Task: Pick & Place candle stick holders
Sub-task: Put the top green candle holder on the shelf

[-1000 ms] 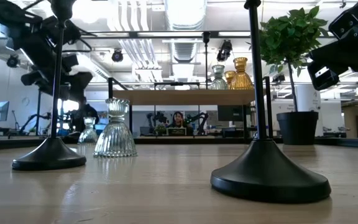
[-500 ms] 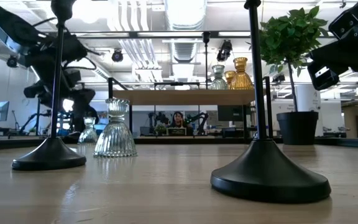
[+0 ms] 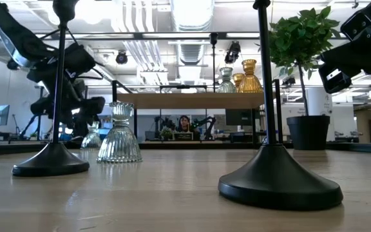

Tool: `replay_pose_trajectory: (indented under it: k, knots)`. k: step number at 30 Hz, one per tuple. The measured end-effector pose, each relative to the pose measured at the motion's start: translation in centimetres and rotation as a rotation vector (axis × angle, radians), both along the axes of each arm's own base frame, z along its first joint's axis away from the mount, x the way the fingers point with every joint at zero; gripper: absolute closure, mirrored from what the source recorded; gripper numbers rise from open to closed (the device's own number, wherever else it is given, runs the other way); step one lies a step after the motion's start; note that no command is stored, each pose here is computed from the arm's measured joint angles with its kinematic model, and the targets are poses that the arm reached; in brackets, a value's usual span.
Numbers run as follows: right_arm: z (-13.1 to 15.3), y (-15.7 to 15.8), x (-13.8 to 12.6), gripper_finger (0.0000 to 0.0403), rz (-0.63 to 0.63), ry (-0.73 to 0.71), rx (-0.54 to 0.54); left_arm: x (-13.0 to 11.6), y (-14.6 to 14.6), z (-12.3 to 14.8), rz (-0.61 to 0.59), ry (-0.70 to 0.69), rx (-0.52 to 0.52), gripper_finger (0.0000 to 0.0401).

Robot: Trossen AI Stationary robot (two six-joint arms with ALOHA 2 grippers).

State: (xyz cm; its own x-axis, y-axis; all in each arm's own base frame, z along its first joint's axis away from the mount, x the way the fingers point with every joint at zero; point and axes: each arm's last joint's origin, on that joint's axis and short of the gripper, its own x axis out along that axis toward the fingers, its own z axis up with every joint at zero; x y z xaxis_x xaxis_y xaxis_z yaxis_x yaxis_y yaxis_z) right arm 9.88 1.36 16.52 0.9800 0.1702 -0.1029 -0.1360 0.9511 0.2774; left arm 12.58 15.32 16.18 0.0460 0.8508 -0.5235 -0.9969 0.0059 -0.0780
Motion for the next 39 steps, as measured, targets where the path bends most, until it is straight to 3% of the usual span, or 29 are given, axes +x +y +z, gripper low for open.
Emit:
replay_pose_trajectory:
  k: [8, 18, 29, 39]
  knots:
    - [0.0, 0.0, 0.0, 0.0394, 0.000, 0.000, 0.000, 1.3, 1.5, 0.5, 0.049, 0.019, 0.003, 0.0114]
    - [0.0, 0.0, 0.0, 0.0394, 0.000, 0.000, 0.000, 2.3, 2.7, -1.4, 0.162, 0.027, -0.052, 0.0115]
    - [0.0, 0.0, 0.0, 0.0394, -0.001, 0.000, 0.000, 3.1, 3.7, -1.5, 0.301, -0.019, -0.004, 0.0115]
    - [0.0, 0.0, 0.0, 0.0394, 0.000, 0.000, 0.000, 4.9, 5.4, -1.1, 0.298, -0.008, 0.003, 0.0115]
